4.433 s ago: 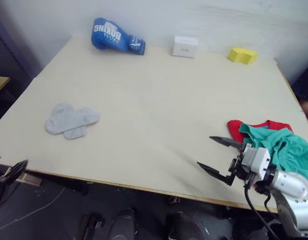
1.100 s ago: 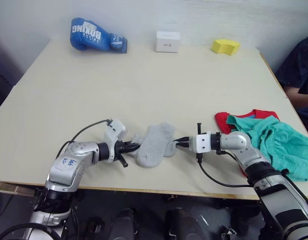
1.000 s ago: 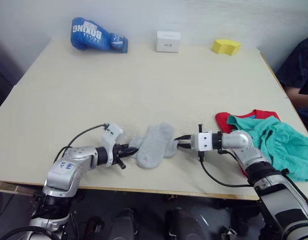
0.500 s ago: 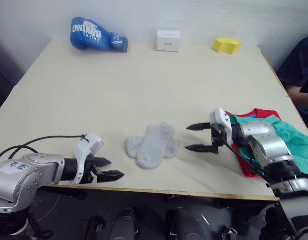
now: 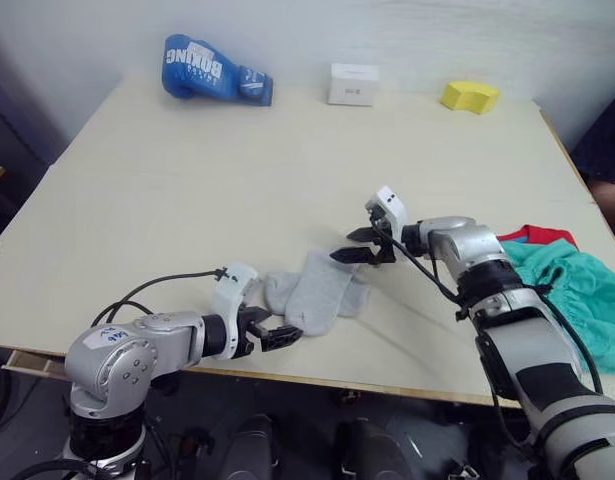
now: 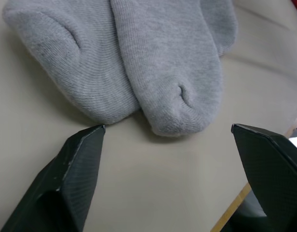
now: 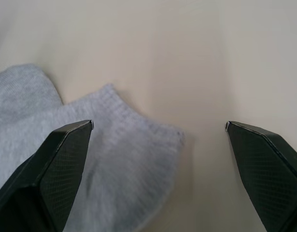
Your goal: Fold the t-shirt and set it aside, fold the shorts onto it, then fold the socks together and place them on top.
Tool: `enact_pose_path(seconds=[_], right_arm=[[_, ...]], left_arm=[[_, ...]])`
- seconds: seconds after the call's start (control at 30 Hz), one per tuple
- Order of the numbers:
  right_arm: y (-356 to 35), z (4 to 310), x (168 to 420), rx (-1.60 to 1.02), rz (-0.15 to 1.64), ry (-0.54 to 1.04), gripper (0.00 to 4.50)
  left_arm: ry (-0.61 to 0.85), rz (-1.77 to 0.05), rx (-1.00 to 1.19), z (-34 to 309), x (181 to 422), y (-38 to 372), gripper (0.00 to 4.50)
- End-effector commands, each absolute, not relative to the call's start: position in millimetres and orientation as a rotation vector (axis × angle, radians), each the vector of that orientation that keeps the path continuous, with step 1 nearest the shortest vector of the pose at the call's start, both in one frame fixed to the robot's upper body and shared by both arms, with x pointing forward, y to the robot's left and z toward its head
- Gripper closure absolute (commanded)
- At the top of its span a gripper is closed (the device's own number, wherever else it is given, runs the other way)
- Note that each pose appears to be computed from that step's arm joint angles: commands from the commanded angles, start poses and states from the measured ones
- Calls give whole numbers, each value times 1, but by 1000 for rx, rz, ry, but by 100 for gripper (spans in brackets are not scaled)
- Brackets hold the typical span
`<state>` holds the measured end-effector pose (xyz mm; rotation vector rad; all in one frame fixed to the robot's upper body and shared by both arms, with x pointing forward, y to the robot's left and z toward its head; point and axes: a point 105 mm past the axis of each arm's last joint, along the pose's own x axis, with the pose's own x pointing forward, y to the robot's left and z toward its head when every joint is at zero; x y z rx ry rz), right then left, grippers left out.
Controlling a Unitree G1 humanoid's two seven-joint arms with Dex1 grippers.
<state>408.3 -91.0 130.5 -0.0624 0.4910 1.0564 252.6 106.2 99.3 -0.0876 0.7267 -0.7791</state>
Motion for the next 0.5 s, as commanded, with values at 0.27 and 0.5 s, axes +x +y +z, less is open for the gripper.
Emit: enact_pose_path(seconds=[0.27, 0.5], right_arm=[[-88, 127, 401, -51, 1119, 505, 229], [-89, 134, 402, -36, 1126, 426, 448]], left_arm=[[890, -718, -126, 60, 239, 97, 330], [879, -742, -105, 64, 240, 97, 450]])
